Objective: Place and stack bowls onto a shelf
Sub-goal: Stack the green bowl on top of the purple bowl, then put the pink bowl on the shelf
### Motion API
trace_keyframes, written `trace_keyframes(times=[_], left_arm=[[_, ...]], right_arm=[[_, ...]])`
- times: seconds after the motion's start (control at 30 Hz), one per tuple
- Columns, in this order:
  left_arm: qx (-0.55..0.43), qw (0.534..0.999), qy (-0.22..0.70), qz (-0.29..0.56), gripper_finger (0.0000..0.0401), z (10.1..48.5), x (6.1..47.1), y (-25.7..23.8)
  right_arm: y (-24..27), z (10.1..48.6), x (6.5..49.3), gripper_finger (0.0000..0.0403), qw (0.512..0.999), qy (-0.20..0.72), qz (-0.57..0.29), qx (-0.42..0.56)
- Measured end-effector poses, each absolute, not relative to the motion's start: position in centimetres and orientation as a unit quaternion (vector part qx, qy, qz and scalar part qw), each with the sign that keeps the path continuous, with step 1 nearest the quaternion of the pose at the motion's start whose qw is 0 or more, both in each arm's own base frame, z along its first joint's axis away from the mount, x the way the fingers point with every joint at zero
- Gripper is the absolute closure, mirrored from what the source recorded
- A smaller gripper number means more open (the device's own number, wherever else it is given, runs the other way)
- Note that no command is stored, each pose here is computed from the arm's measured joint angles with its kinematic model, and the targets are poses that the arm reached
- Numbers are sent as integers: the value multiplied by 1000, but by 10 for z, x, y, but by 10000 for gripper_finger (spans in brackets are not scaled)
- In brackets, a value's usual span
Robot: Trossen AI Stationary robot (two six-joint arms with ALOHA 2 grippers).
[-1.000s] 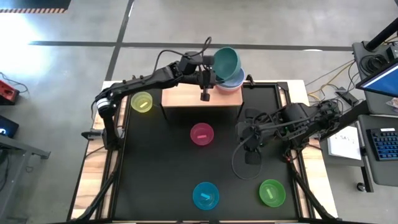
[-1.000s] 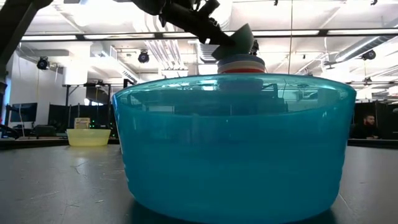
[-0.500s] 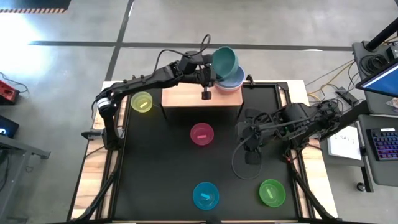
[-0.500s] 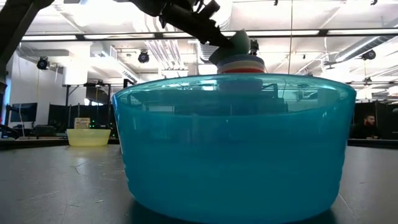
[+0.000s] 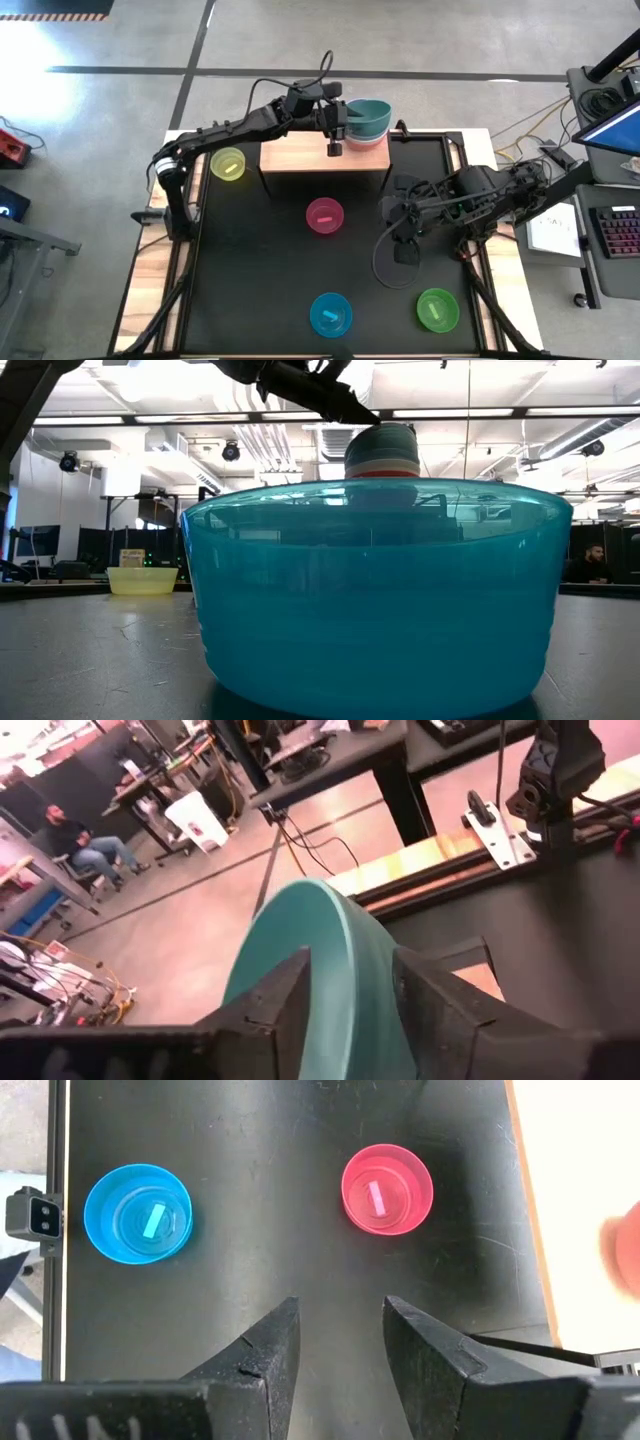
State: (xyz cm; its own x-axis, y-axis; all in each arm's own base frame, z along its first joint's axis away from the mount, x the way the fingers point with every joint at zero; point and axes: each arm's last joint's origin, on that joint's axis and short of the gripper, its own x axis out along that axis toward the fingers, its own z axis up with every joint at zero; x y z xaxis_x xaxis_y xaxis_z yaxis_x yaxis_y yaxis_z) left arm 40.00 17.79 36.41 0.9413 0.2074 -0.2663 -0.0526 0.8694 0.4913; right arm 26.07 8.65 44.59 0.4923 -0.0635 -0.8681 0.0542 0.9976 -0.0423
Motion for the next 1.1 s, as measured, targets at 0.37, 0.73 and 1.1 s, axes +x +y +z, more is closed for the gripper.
trace_keyframes(times=[0.37, 0.73, 1.1], left_arm=[[213, 957, 195, 16, 259, 389, 368, 153], [40, 892, 429, -135, 259, 345, 354, 83], [52, 846, 489, -205, 259, 287, 368, 38]], right_arm=[[87, 445, 261, 266, 863, 504, -34, -6], [88, 429, 265, 273, 847, 530, -42, -12], [92, 415, 267, 275, 832, 551, -62, 4]])
